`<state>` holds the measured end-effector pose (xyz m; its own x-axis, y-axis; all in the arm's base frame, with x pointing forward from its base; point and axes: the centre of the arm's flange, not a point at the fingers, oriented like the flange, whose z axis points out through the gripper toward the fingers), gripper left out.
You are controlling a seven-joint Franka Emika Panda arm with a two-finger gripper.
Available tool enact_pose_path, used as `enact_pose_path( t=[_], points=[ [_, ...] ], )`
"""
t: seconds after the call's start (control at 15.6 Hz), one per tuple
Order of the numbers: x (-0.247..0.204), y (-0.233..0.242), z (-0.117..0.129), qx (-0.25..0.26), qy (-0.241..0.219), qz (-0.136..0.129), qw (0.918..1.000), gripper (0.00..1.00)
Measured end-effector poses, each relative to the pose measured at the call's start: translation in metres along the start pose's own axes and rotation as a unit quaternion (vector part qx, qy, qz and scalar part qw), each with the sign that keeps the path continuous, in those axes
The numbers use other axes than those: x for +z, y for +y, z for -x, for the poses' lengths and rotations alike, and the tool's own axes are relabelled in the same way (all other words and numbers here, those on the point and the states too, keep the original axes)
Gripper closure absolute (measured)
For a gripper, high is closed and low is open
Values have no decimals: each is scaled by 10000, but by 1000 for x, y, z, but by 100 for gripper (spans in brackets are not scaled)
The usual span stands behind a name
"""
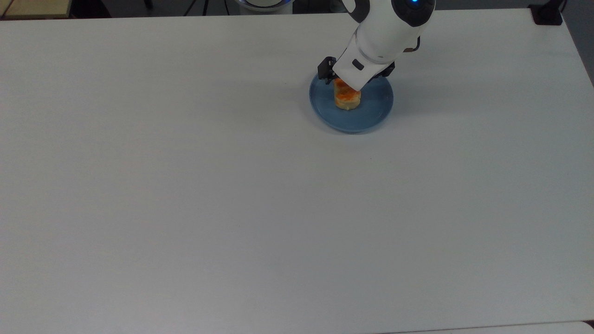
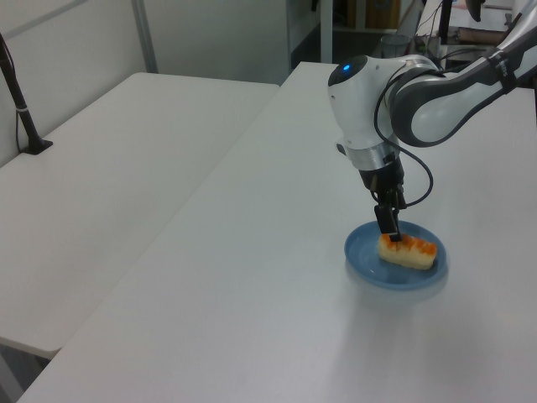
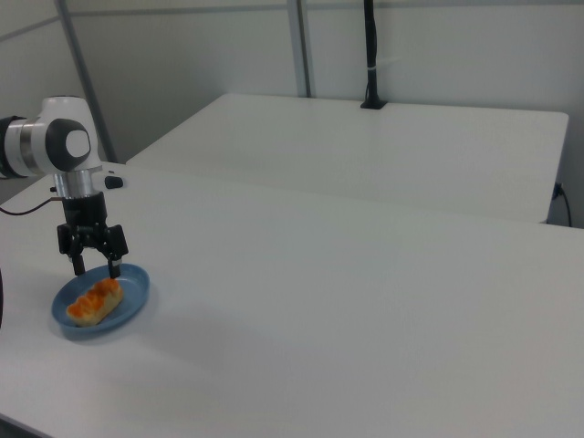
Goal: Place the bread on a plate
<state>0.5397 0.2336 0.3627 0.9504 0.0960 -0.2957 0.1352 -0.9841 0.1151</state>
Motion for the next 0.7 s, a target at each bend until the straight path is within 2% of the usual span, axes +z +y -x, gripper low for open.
enact_pose_path(
  t=[0.32, 0.51, 0.7],
  points=[
    [-23, 25, 0, 146, 196, -105, 9996, 0],
    [-63, 80, 6, 275, 560, -273, 9977, 0],
    [-107, 149, 24, 428, 993, -402, 9933, 0]
  ],
)
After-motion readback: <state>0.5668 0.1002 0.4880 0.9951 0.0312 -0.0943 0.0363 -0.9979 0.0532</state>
